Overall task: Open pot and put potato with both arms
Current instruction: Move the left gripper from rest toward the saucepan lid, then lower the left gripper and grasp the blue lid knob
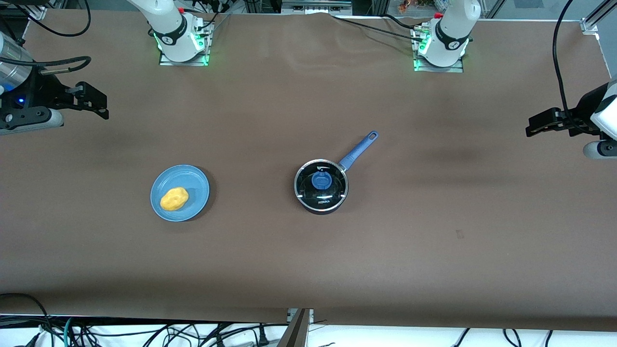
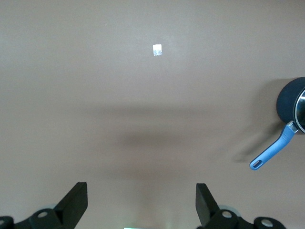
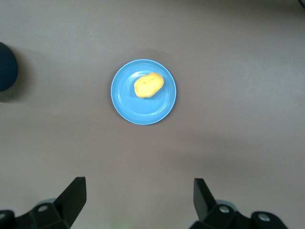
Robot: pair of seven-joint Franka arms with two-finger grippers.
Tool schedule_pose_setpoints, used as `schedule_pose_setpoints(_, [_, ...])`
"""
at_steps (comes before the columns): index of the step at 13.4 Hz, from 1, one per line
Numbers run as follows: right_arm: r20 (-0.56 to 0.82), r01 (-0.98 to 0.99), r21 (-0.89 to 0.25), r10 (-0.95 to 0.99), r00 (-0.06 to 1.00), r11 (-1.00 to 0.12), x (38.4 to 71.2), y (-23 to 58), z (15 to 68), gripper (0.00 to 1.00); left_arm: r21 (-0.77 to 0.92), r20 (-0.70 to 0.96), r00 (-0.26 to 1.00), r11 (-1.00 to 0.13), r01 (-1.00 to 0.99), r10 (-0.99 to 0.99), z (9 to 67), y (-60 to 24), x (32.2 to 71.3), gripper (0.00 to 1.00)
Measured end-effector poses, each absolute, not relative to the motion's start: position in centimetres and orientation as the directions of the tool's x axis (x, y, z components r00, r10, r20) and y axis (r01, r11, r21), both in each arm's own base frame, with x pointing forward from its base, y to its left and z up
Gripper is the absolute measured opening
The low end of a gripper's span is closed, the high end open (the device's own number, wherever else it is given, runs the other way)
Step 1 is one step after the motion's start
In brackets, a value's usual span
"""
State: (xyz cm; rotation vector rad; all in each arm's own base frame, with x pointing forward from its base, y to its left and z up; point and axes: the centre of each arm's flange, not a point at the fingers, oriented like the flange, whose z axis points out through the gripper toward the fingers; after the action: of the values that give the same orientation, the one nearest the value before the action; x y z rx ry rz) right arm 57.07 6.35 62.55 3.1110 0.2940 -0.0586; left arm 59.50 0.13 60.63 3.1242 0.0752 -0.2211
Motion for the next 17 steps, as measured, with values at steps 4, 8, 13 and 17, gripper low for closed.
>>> schedule_pose_setpoints(4, [-0.039, 0.188, 0.013, 0.187, 0.982, -0.982, 57.1, 6.4, 62.5, 1.0, 0.005, -0.142, 0.989, -0.999, 0.048, 0.047, 60.6, 0.1, 59.5, 1.0])
schedule_pose_setpoints(8, [-0.039, 0.188, 0.013, 0.187, 0.982, -0.982, 57.1, 6.4, 62.5, 1.0, 0.006, -0.157, 0.987, -0.999, 0.045, 0.044, 59.7, 0.0, 59.9, 1.0])
schedule_pose_setpoints(13, [-0.039, 0.188, 0.013, 0.187, 0.982, -0.982, 57.1, 6.4, 62.5, 1.0, 0.022, -0.176, 0.981, -0.996, 0.083, 0.078, 58.7, -1.2, 60.3, 1.0])
schedule_pose_setpoints(17, [-0.039, 0.188, 0.013, 0.187, 0.982, -0.982, 57.1, 6.4, 62.5, 1.0, 0.038, -0.138, 0.967, -0.974, 0.222, 0.215, 56.7, -9.3, 61.9, 1.0])
